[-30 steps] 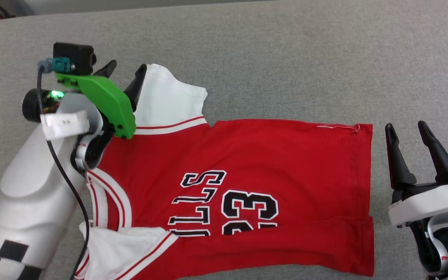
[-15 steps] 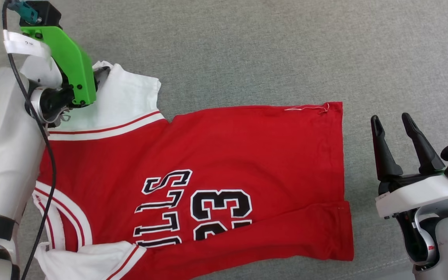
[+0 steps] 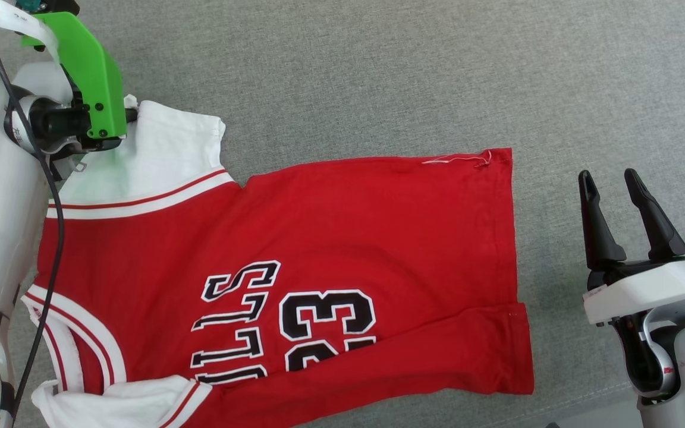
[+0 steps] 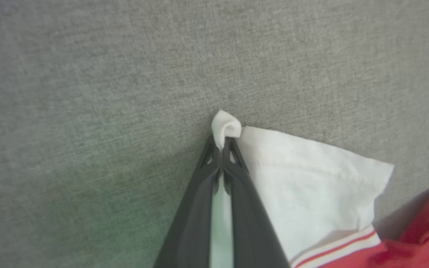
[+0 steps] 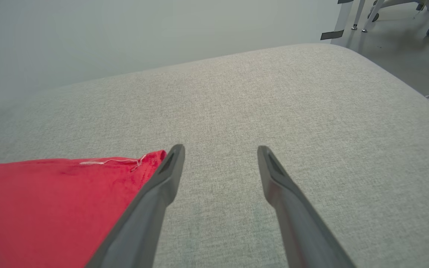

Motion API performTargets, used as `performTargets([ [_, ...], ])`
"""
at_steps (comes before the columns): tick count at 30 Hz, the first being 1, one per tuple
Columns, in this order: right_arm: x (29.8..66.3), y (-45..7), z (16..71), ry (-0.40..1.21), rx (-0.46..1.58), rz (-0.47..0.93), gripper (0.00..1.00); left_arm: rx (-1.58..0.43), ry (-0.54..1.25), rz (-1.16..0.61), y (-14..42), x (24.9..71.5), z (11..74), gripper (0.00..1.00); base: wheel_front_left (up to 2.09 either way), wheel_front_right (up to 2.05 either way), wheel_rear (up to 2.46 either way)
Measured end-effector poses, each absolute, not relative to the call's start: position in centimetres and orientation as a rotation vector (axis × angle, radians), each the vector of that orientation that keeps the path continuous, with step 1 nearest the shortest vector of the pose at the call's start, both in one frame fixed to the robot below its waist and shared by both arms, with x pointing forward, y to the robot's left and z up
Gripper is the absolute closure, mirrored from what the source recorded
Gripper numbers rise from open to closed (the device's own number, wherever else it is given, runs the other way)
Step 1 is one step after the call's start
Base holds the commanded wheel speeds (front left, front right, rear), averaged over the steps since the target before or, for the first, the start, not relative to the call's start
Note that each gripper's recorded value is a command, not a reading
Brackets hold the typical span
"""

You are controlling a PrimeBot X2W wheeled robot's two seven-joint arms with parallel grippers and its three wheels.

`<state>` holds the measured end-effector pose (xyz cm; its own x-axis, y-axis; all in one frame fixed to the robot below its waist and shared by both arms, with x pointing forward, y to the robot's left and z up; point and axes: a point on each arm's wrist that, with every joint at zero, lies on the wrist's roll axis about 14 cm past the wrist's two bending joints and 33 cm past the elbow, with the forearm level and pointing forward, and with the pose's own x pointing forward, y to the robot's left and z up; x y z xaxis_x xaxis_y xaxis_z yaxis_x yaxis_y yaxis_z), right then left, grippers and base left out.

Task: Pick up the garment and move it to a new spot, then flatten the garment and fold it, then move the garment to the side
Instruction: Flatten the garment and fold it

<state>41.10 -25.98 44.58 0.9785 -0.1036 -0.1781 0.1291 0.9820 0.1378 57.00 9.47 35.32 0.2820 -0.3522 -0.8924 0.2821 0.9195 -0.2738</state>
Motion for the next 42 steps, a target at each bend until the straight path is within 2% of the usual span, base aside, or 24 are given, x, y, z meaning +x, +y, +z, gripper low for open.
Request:
performTargets([
  [8,41.9,-26.7,44.4,0.225,0.206,-0.091,0.00,-0.070,1.117,-0.402,9.8,57.3,36.6,1.00,0.00,0.00,0.00],
  [15,42.6,-26.5,42.7,0.417,0.224,-0.003,0.00,-0.113,0.990,-0.409,9.6,57.4,39.3,1.00,0.00,0.00,0.00],
  [24,44.3,-22.6,41.4,0.656,0.163,0.204,0.00,-0.111,0.844,-0.414,11.0,57.6,43.4,1.00,0.00,0.00,0.00],
  [30,45.9,-19.7,39.8,0.785,0.090,0.316,0.00,-0.119,0.793,-0.429,11.4,57.3,44.6,1.00,0.00,0.00,0.00],
  [38,45.2,-18.7,36.0,1.035,0.012,0.371,0.00,-0.125,0.787,-0.421,12.3,56.5,43.9,1.00,0.00,0.00,0.00],
  [39,45.2,-18.7,35.8,1.052,0.018,0.372,0.53,-0.126,0.791,-0.418,12.5,56.3,43.8,1.00,0.00,0.00,0.00],
  [40,45.1,-18.6,35.7,1.065,0.023,0.373,0.69,-0.127,0.791,-0.417,12.6,56.2,43.7,1.00,0.00,0.00,0.00],
  [41,45.2,-18.7,35.7,1.074,0.022,0.374,1.00,-0.128,0.785,-0.414,12.7,56.2,43.8,1.00,0.00,0.00,0.00],
  [42,45.2,-18.7,35.7,1.078,0.025,0.374,1.00,-0.129,0.777,-0.413,12.8,56.3,43.9,1.00,0.00,0.00,0.00],
])
